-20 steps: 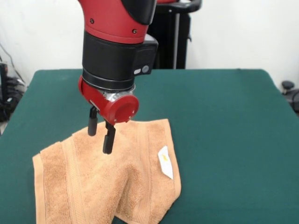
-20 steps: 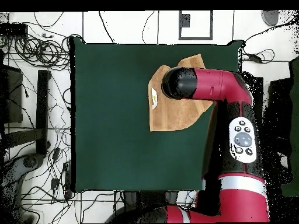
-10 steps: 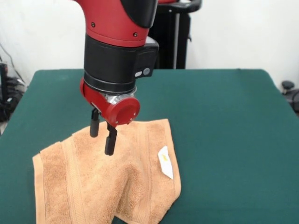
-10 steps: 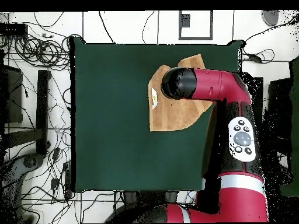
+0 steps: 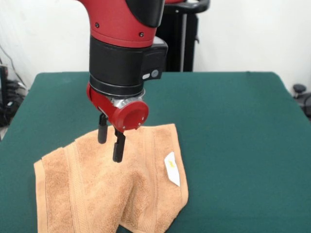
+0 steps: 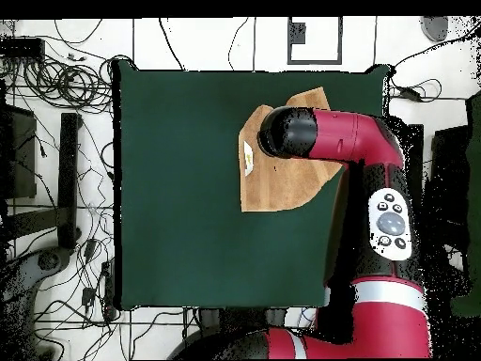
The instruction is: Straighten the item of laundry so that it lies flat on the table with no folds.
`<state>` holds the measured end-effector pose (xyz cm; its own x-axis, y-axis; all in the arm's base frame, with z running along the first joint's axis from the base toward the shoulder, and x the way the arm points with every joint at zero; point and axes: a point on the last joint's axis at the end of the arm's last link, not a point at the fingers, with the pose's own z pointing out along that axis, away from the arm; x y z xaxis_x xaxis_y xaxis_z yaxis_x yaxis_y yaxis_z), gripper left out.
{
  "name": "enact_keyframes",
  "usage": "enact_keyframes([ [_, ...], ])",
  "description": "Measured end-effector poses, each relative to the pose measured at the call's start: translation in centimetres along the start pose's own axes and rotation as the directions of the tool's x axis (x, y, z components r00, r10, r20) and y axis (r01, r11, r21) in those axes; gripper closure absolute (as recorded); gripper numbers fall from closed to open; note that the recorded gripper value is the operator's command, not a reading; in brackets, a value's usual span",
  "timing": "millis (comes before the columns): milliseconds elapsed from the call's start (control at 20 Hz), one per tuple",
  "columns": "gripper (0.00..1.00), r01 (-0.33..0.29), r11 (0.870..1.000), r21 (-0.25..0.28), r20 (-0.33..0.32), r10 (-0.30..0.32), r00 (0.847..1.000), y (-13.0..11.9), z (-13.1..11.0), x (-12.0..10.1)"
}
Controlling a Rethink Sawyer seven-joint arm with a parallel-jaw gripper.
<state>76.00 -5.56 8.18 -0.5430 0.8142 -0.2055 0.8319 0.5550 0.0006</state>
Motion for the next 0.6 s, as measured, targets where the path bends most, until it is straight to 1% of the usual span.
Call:
enact_keyframes([
  [600, 0.0, -0.006, 1.0, 0.0, -0.001, 0.006, 1.0, -0.22, 0.05, -0.3],
])
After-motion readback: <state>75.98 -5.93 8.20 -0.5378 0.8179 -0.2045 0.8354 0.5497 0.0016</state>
